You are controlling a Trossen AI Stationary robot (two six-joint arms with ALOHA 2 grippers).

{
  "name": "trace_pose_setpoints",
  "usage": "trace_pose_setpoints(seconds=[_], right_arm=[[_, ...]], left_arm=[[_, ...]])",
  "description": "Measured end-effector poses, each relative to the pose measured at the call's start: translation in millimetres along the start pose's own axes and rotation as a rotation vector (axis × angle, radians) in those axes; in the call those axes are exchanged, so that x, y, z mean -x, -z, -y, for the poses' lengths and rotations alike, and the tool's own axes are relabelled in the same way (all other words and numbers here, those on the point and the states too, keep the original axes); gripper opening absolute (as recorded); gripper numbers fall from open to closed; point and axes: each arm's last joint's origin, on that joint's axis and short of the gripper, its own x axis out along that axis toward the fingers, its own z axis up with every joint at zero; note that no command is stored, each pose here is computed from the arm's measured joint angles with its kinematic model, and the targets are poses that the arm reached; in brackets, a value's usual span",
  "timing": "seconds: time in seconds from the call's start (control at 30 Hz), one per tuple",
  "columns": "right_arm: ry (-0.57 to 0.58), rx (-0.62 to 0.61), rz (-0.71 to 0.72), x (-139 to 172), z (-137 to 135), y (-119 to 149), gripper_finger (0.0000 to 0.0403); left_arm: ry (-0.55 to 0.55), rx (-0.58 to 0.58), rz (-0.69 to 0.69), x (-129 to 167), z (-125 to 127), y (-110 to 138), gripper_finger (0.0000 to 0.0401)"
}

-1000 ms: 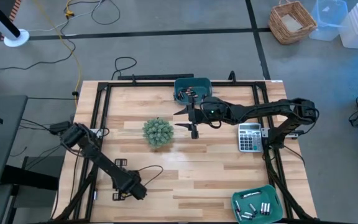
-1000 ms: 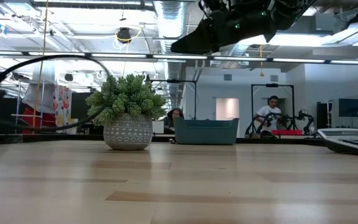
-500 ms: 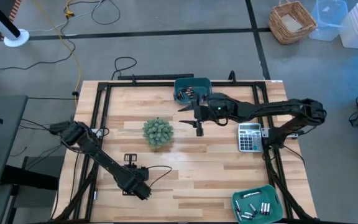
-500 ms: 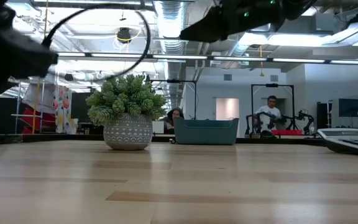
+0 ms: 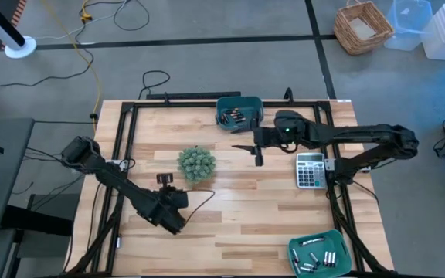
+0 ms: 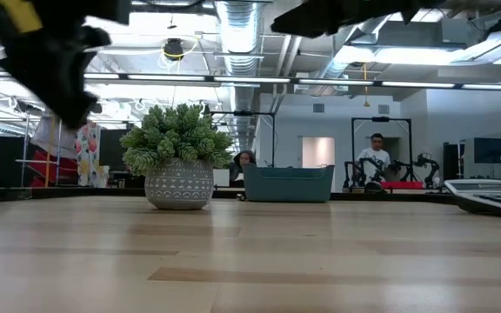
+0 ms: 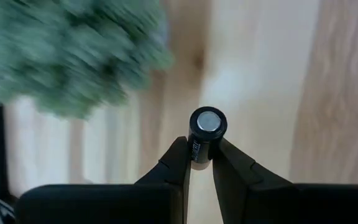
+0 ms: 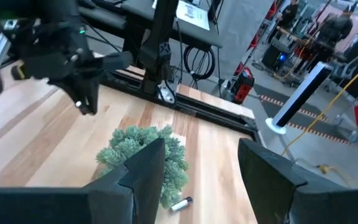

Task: Sort batteries
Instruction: Put the black battery into the blue bin

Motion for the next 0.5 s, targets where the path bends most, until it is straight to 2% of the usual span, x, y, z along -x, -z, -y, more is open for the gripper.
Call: trace_pose_setpoints(seconds=[0.27, 0.5], right_arm=[[0.088, 0.024, 0.075, 38.2, 17.7, -19.4, 0.022], [0.141, 0.021, 0.081, 66.0, 27.3, -26.0, 0.022]], left_arm=[[-0.017, 0.026, 0.213, 16.6, -34.6, -18.1, 0.004], [-0.029, 0.006, 0.356, 16.6, -63.3, -43.0, 0.004]])
